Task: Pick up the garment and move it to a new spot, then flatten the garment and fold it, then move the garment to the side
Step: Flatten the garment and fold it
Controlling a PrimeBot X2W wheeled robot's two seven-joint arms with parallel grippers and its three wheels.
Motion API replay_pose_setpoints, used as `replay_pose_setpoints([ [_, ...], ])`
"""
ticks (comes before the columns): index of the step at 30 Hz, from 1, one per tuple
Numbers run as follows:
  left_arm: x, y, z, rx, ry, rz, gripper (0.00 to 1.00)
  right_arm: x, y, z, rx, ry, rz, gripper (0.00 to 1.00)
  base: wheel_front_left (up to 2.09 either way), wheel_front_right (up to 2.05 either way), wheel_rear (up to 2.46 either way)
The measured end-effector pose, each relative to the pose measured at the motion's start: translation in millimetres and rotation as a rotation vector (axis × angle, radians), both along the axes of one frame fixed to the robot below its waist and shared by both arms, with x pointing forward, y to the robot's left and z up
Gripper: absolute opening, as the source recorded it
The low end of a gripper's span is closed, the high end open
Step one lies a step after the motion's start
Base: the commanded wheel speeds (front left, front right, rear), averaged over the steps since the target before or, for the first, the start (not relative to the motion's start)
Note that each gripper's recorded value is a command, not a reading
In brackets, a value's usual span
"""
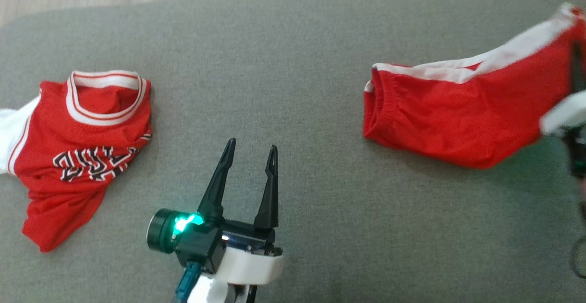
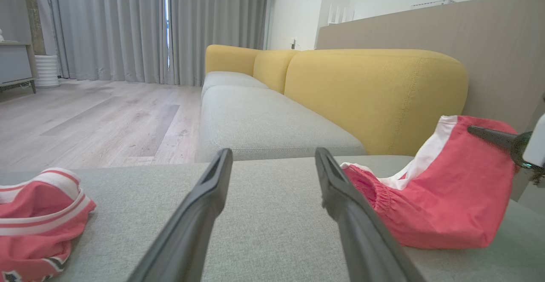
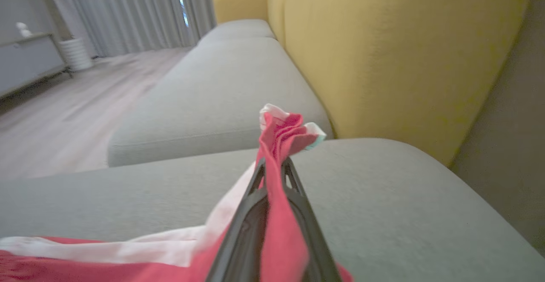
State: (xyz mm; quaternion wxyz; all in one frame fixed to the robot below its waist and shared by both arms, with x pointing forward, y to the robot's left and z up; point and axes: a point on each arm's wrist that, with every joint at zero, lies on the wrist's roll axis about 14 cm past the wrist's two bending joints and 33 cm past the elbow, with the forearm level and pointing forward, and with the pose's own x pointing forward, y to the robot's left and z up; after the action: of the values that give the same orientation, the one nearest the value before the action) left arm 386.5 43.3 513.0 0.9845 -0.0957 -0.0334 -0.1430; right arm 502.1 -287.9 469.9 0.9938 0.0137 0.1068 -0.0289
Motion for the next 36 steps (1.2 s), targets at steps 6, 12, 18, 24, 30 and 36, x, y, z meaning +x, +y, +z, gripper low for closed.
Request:
replay_pose_setpoints([
  [6,-10.3,-0.9,3.3,0.003,-0.007,-0.008,1.00,8.6,76.2,39.7,0.059,-0.138,0.163,0.00,0.00,0.00,0.00],
  [12,-16.0,9.0,2.4,0.009,-0.003,0.018,1.00,-6.1,177.0,23.7,0.082,-0.118,0.383,0.00,0.00,0.00,0.00],
  [18,-19.6,19.5,-1.6,0.016,0.011,0.051,1.00,-40.2,223.5,-41.9,0.069,0.056,0.472,0.00,0.00,0.00,0.00],
  [24,-22.1,29.3,-1.9,0.016,0.016,0.083,1.00,-49.9,235.5,-63.6,0.058,0.105,0.492,0.09,0.00,0.00,0.00],
  [30,-24.7,29.3,6.3,0.013,-0.009,0.085,1.00,-48.2,250.6,-25.9,0.108,-0.018,0.519,1.00,0.00,0.00,0.00],
  [36,-34.7,32.5,12.6,0.002,-0.025,0.101,1.00,-108.7,270.3,-9.1,0.209,-0.088,0.581,1.00,0.00,0.00,0.00],
])
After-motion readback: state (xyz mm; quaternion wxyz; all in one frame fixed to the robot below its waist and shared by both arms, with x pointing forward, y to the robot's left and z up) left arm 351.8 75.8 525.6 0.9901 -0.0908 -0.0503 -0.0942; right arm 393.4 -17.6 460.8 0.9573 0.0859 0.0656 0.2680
